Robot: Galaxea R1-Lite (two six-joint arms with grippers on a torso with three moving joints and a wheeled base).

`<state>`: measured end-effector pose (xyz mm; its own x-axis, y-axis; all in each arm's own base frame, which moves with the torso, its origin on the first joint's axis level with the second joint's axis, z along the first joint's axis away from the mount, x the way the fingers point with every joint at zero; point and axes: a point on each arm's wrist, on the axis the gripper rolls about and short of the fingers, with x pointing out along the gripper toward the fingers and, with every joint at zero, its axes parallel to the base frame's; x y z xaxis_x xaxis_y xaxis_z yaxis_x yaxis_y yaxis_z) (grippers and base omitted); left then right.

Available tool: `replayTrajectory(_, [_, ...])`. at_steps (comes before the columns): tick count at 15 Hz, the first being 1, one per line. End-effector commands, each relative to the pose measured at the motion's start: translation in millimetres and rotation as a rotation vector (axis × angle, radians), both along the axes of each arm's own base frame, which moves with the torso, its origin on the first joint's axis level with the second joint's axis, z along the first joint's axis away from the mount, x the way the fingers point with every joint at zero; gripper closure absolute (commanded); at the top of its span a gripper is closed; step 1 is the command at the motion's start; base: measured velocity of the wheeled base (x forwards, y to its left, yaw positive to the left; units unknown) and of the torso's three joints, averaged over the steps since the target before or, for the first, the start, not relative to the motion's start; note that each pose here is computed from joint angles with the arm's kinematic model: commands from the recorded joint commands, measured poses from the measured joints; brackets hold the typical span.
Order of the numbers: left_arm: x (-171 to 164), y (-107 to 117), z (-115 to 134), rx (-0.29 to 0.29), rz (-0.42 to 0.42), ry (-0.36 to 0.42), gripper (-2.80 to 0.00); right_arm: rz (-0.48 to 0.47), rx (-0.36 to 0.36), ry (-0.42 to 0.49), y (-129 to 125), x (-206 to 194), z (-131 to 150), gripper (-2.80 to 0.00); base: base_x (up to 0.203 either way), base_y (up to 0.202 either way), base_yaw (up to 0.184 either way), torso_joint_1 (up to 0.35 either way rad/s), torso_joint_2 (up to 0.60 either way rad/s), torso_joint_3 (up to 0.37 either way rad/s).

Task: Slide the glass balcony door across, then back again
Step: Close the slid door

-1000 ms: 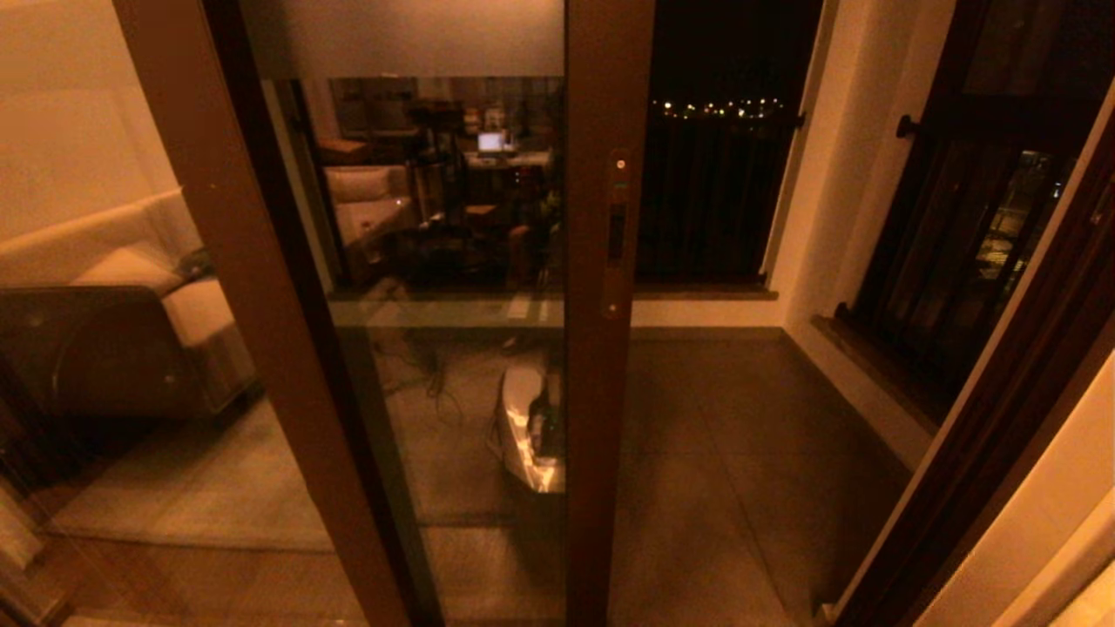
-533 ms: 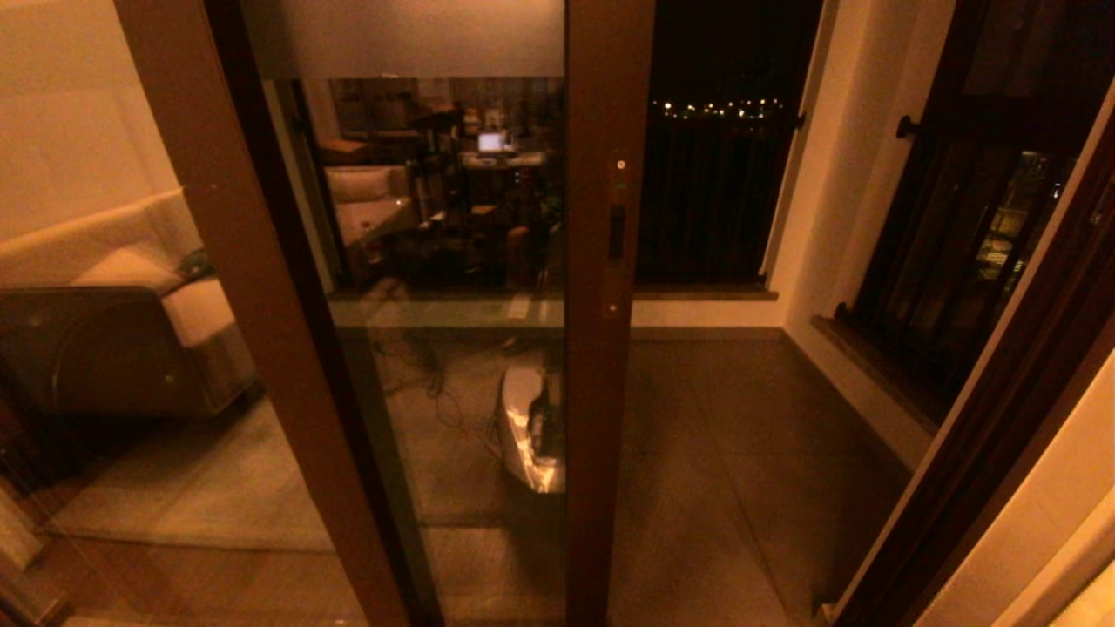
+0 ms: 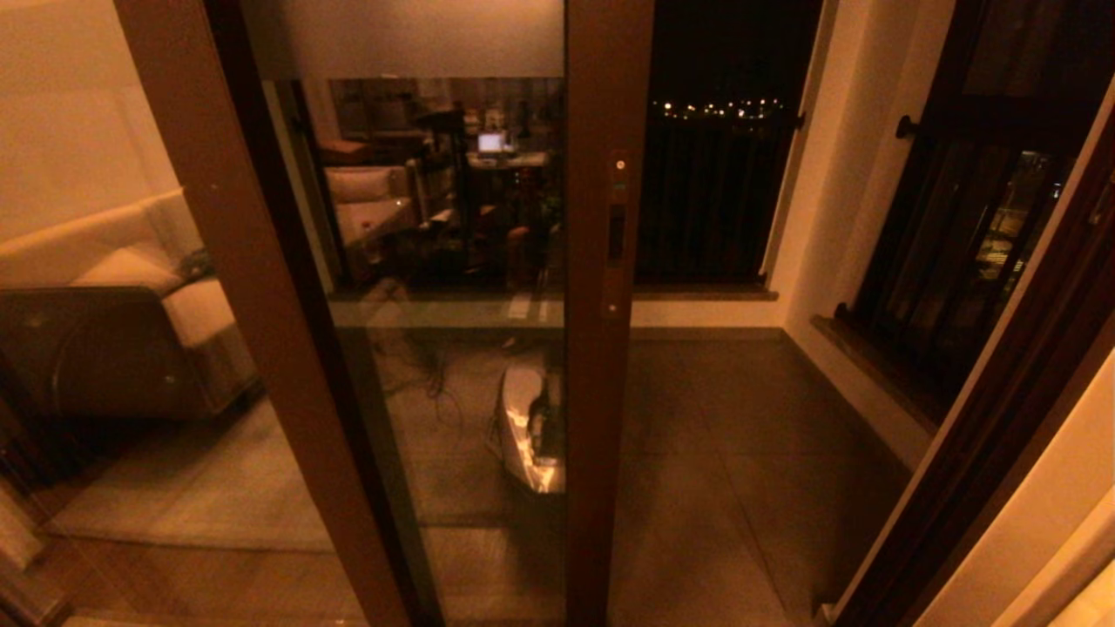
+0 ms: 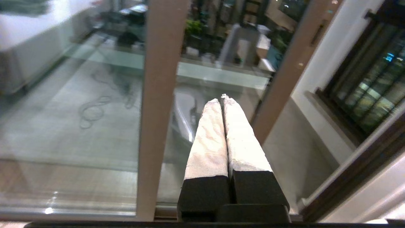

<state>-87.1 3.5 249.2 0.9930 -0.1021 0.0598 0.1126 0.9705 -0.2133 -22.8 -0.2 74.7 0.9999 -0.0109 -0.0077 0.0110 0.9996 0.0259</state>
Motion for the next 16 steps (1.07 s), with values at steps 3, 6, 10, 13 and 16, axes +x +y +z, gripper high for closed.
replayTrajectory(3, [-6, -4, -9, 0.011, 0.014, -0.010, 0.00, 0.000, 0.000, 0.000, 0, 0, 0, 0.00, 0.000, 0.000, 0.000, 0.000, 0.00, 0.000])
replayTrajectory(6, [-12, -8, -12, 0.018, 0.041, -0.016, 0.00, 0.000, 0.000, 0.000, 0, 0, 0, 0.00, 0.000, 0.000, 0.000, 0.000, 0.00, 0.000])
replayTrajectory(10, [-12, -6, -29, 0.090, 0.072, 0.003, 0.00, 0.000, 0.000, 0.000, 0, 0, 0, 0.00, 0.000, 0.000, 0.000, 0.000, 0.00, 0.000])
replayTrajectory(13, [-13, -5, -46, 0.133, 0.104, 0.007, 0.00, 0.000, 0.000, 0.000, 0, 0, 0, 0.00, 0.000, 0.000, 0.000, 0.000, 0.00, 0.000])
replayTrajectory(16, [-7, -5, -55, 0.132, 0.099, 0.040, 0.00, 0.000, 0.000, 0.000, 0, 0, 0, 0.00, 0.000, 0.000, 0.000, 0.000, 0.00, 0.000])
